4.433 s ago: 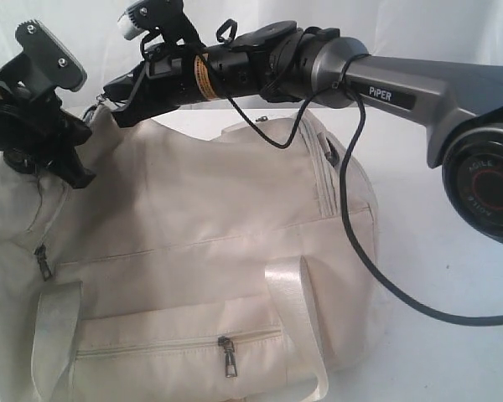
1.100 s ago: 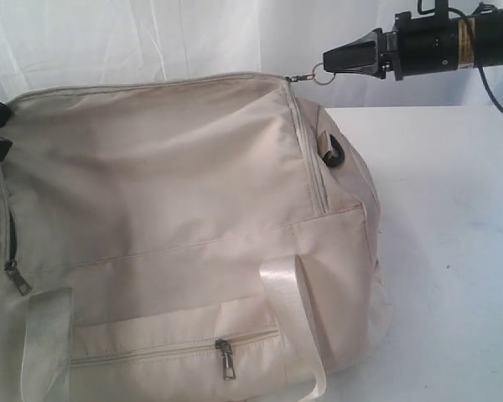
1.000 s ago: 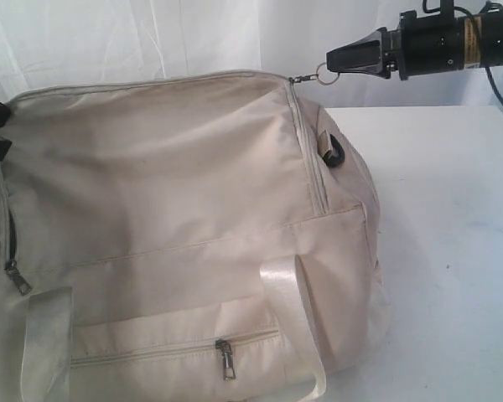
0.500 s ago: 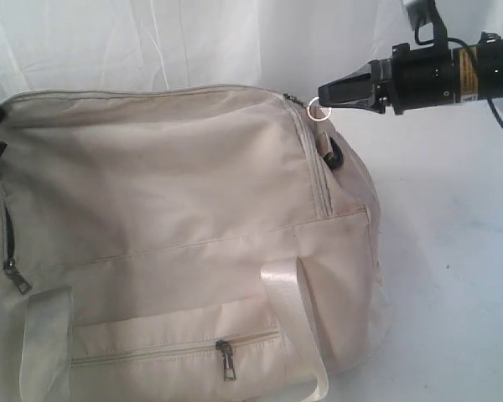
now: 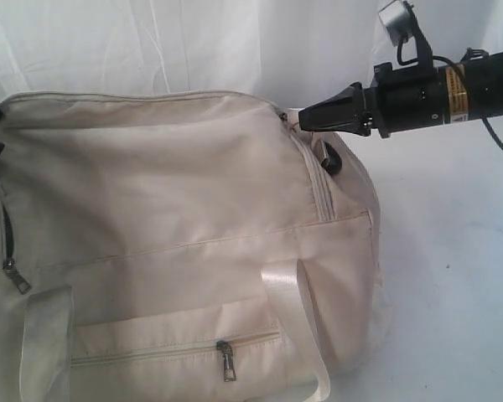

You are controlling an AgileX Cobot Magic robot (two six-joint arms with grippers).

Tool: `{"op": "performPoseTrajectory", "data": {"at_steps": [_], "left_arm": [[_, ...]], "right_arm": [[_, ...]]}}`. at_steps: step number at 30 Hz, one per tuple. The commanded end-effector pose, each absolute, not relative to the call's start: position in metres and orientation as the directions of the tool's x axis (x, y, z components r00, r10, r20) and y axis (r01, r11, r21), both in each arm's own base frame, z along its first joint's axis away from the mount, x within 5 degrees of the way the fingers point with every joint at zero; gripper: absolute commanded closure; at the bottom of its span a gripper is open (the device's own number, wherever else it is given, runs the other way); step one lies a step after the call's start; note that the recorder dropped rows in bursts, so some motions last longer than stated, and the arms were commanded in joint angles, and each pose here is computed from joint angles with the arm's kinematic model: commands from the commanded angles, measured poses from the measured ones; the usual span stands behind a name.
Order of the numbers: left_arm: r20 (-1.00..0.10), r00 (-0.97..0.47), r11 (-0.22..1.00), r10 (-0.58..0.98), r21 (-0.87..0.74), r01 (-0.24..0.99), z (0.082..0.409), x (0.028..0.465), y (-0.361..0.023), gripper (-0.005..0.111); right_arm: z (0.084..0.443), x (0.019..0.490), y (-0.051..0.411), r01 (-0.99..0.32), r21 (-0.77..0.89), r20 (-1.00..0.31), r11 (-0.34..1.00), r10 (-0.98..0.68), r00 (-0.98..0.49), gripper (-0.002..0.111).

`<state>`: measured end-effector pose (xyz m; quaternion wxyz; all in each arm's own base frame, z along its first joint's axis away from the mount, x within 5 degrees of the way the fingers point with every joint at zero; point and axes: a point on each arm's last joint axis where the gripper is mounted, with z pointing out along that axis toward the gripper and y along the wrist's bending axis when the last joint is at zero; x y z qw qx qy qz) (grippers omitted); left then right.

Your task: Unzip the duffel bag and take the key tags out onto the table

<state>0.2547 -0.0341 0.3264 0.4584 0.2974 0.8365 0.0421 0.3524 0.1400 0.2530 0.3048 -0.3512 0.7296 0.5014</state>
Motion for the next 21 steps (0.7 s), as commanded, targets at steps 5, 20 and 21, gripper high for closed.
{"op": "performPoseTrajectory", "data": {"at_steps": [5, 20, 21], "left_arm": [[-0.748, -0.398, 0.823, 0.532, 0.346, 0.451, 0.330, 0.252, -0.033, 0.107], [-0.748, -0.398, 0.823, 0.532, 0.346, 0.451, 0.330, 0.252, -0.033, 0.107], [-0.748, -0.398, 0.823, 0.532, 0.346, 0.451, 0.330, 0.252, -0.033, 0.107]], "right_arm": [[0.260, 0.331, 0.137, -0.824, 0.517, -0.799, 0.232, -0.216, -0.562, 0.108], [0.279, 0.279, 0.129, -0.837, 0.496, -0.813, 0.230, -0.214, -0.541, 0.108], [0.279, 0.276, 0.129, -0.836, 0.499, -0.812, 0.230, -0.215, -0.543, 0.108]]}}
